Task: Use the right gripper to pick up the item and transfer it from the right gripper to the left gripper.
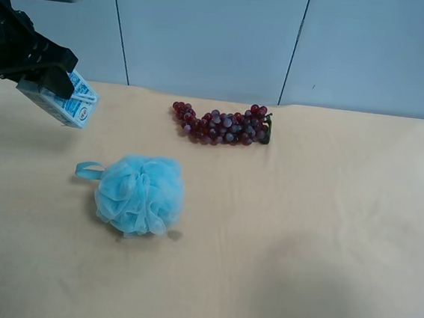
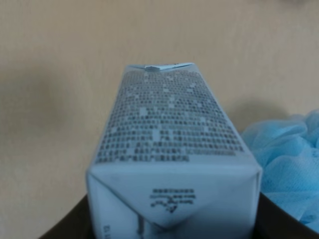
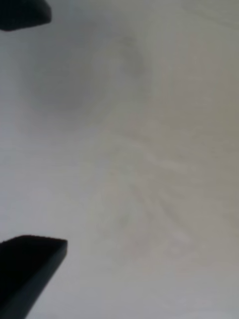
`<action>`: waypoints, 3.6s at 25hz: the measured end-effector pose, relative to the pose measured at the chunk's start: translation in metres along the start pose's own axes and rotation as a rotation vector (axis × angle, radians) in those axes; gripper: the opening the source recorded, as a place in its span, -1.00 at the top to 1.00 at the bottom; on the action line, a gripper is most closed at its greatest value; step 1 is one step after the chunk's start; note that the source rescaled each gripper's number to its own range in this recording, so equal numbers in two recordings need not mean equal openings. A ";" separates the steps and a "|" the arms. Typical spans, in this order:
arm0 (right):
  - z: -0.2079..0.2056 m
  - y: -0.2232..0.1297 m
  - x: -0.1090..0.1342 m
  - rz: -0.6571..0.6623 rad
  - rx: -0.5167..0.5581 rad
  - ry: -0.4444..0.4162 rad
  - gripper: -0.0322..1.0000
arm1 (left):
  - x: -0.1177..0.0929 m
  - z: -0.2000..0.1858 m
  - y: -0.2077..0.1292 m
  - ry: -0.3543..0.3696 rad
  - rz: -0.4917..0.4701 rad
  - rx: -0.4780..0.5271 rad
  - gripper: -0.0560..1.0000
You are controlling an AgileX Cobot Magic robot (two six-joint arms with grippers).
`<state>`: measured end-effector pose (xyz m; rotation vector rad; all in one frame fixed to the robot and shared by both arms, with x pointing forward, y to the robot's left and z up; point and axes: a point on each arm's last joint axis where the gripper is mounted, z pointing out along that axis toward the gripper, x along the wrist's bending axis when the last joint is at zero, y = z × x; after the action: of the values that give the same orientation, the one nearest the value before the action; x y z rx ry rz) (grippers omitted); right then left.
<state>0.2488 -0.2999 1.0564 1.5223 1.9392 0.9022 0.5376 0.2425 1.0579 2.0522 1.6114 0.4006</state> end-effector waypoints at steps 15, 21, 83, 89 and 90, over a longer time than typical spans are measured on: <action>-0.013 -0.013 -0.001 -0.082 -0.138 -0.121 -0.33 | 0.000 0.000 -0.001 0.000 0.002 0.010 0.89; -0.018 -0.017 -0.002 0.059 -0.163 -0.289 -0.29 | 0.000 0.000 -0.001 0.004 0.006 0.010 0.89; -0.007 -0.011 0.010 -0.038 -0.202 -0.149 -1.00 | 0.065 0.074 -0.030 0.130 -0.096 0.320 0.89; -0.007 -0.011 0.010 -0.038 -0.202 -0.149 -1.00 | 0.067 0.090 -0.038 0.118 -0.104 0.386 0.89; -0.007 -0.011 0.010 -0.038 -0.202 -0.149 -1.00 | 0.067 0.091 -0.038 0.118 -0.104 0.386 0.89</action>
<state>0.2346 -0.2934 1.0526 1.3899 1.7108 0.9120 0.5706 0.2955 0.9566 2.2408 1.9844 0.1859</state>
